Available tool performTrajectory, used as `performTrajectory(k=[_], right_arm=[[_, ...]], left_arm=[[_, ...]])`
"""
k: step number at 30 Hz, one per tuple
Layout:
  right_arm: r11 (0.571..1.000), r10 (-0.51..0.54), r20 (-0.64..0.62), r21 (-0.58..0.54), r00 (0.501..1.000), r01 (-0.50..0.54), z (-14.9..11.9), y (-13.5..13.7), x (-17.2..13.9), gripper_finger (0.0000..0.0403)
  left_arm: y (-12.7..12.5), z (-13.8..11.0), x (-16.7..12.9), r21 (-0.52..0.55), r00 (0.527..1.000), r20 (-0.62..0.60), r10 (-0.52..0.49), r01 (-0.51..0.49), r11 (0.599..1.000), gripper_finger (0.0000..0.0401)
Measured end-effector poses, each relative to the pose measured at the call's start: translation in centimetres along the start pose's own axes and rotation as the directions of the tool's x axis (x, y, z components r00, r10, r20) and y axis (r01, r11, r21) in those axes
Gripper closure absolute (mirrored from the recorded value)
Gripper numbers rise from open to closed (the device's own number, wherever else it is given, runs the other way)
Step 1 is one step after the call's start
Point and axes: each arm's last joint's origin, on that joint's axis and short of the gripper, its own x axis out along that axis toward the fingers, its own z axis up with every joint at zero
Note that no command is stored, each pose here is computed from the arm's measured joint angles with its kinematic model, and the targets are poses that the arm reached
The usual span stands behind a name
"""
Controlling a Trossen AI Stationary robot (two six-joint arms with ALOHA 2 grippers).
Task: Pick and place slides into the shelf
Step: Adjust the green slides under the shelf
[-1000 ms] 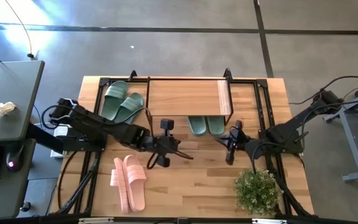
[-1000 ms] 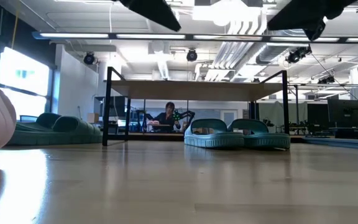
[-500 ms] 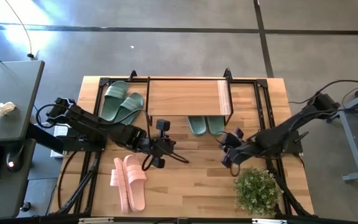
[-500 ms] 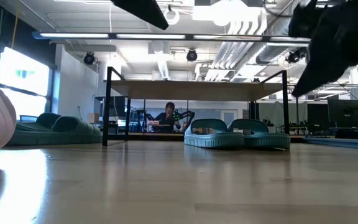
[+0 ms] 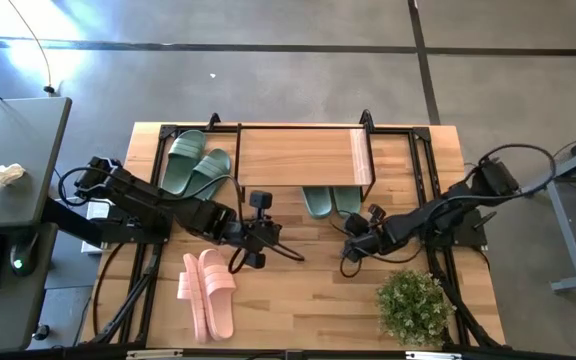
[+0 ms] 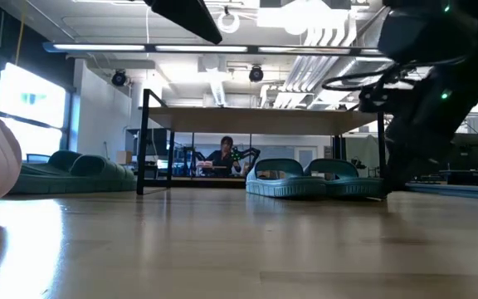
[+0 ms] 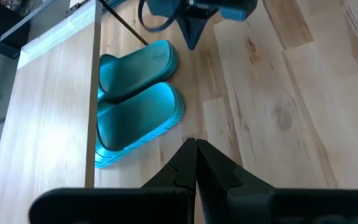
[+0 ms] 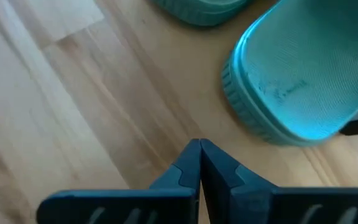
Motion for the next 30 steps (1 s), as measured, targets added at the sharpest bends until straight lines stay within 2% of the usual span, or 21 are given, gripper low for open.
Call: performTrajectory(k=[13,30], right_arm=[[0.995,-0.038,0.016,0.088,0.999,0.037,1.3,-0.8,1.6,0.0403],[0.99,-0.055,0.016,0.129,0.998,0.053,2.4,-1.8,2.4,0.0403]], left_arm=[[0.0,-0.2,0.0,0.009,1.0,-0.017,-0.005,0.005,1.0,0.0401],[-0.1,-0.2,0.0,0.009,1.0,-0.02,-0.005,0.006,1.0,0.0401]])
